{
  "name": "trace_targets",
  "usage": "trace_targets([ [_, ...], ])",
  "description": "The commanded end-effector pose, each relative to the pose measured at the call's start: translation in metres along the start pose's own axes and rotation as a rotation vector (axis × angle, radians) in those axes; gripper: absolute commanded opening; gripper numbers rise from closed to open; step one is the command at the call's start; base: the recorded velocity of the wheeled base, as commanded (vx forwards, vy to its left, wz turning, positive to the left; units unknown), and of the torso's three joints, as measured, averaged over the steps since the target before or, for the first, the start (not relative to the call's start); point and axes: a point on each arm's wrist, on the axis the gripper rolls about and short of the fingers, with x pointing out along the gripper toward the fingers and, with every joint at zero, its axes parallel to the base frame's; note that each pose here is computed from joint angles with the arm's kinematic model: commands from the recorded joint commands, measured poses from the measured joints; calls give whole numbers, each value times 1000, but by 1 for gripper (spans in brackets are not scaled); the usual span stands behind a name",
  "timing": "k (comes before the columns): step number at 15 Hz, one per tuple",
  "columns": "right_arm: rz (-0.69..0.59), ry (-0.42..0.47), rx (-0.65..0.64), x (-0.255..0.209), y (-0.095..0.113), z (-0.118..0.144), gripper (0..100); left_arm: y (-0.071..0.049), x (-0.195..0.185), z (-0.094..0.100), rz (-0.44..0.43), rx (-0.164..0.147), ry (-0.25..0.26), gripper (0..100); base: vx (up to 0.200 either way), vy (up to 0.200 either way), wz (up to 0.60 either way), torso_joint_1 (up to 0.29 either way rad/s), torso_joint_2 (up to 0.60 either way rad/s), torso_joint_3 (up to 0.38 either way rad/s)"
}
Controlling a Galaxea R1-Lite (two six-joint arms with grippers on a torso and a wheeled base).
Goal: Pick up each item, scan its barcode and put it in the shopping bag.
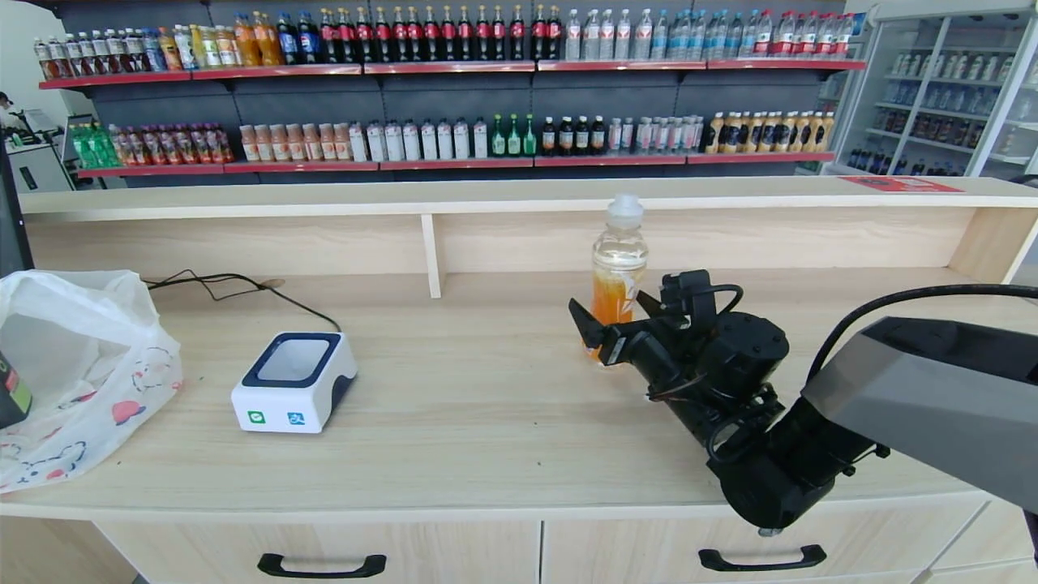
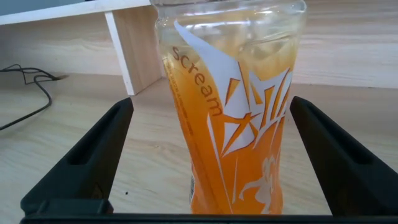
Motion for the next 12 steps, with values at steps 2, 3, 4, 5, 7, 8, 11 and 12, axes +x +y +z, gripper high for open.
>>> trace_targets([
  [2,2,-1,3,0,0,0,100,0,0,0,-1,12,-1,100,0,0,0,0,0,0],
  [3,2,-1,3,0,0,0,100,0,0,0,-1,12,-1,100,0,0,0,0,0,0],
  [4,2,-4,3,0,0,1,100,0,0,0,-2,12,-1,100,0,0,0,0,0,0],
  [5,1,-10,5,0,0,3,100,0,0,0,-2,12,-1,100,0,0,0,0,0,0],
  [7,-5,-6,14,0,-2,2,100,0,0,0,-1,13,-1,100,0,0,0,0,0,0],
  [8,-5,-2,17,0,-2,1,100,0,0,0,-2,13,-1,100,0,0,0,0,0,0],
  [11,-18,0,21,-1,-6,1,100,0,0,0,-2,15,-1,100,0,0,0,0,0,0],
  [12,-23,7,28,-3,-6,0,100,0,0,0,-2,15,-1,100,0,0,0,0,0,0],
])
